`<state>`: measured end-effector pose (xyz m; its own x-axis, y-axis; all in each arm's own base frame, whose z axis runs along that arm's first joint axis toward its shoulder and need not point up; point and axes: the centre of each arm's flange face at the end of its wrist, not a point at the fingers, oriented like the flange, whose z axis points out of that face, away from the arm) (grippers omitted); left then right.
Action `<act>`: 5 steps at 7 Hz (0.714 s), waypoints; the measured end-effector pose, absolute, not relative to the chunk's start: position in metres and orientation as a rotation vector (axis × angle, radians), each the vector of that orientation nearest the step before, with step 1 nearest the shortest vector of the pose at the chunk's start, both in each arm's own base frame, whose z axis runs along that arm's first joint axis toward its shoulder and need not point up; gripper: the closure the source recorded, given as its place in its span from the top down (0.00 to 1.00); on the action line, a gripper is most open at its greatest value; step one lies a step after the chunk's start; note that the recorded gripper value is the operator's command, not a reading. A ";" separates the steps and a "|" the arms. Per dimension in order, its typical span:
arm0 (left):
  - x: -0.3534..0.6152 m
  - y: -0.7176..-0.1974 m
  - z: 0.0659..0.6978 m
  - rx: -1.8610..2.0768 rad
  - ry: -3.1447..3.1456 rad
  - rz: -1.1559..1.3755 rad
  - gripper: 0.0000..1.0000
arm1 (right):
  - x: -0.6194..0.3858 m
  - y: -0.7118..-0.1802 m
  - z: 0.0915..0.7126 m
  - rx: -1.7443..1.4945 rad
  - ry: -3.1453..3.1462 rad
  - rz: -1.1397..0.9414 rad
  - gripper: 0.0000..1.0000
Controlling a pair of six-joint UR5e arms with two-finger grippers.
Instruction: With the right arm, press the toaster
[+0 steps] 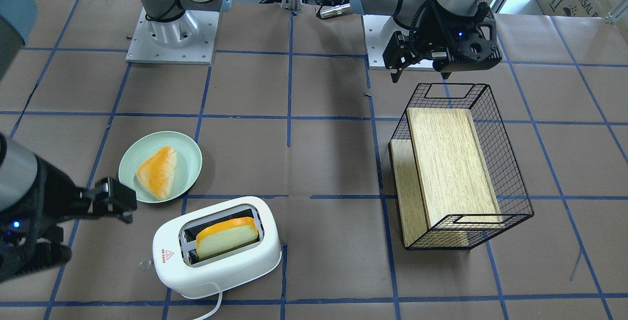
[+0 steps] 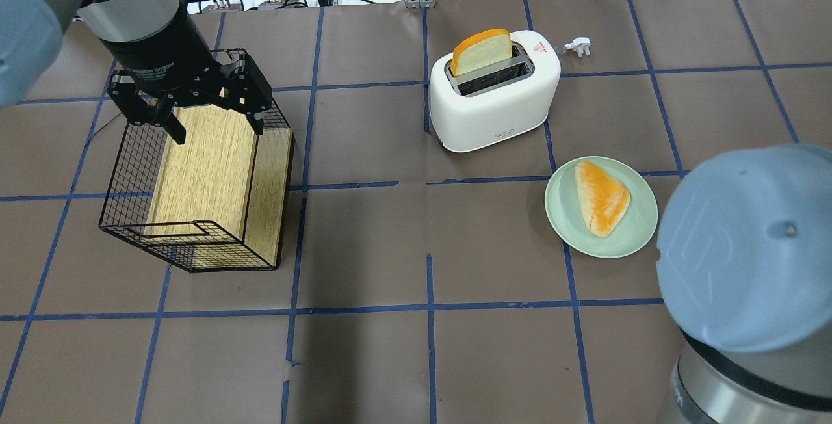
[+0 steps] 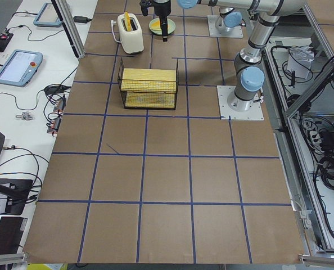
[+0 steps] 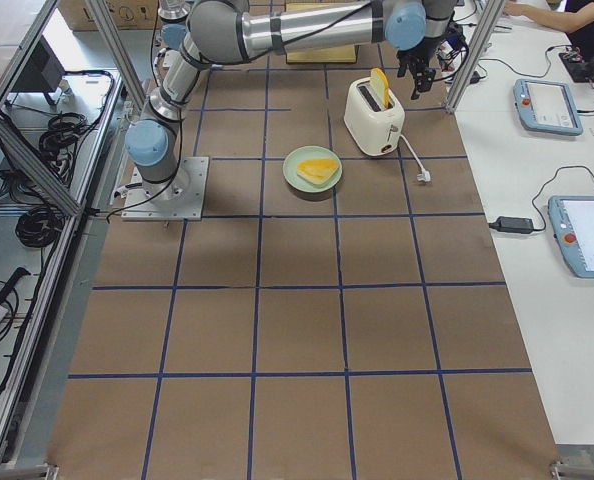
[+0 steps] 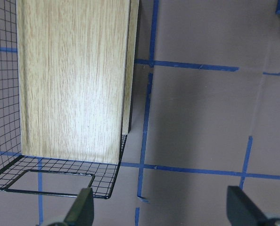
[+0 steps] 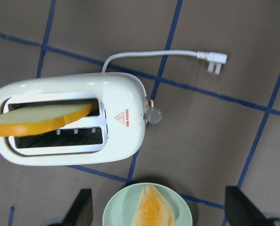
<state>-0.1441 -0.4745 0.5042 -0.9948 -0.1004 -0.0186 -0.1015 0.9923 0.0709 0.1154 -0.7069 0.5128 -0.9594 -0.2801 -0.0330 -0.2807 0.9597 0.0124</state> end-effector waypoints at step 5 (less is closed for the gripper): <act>-0.144 -0.475 0.505 -0.158 3.121 0.110 1.00 | 0.117 -0.562 0.537 -0.433 3.133 0.016 0.99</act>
<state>-0.1441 -0.4747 0.5048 -0.9948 -0.1004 -0.0185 -0.1015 0.9924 0.0693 0.1169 -0.5621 0.5374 -0.9622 -0.2715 0.0194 -0.2713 0.9624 0.0128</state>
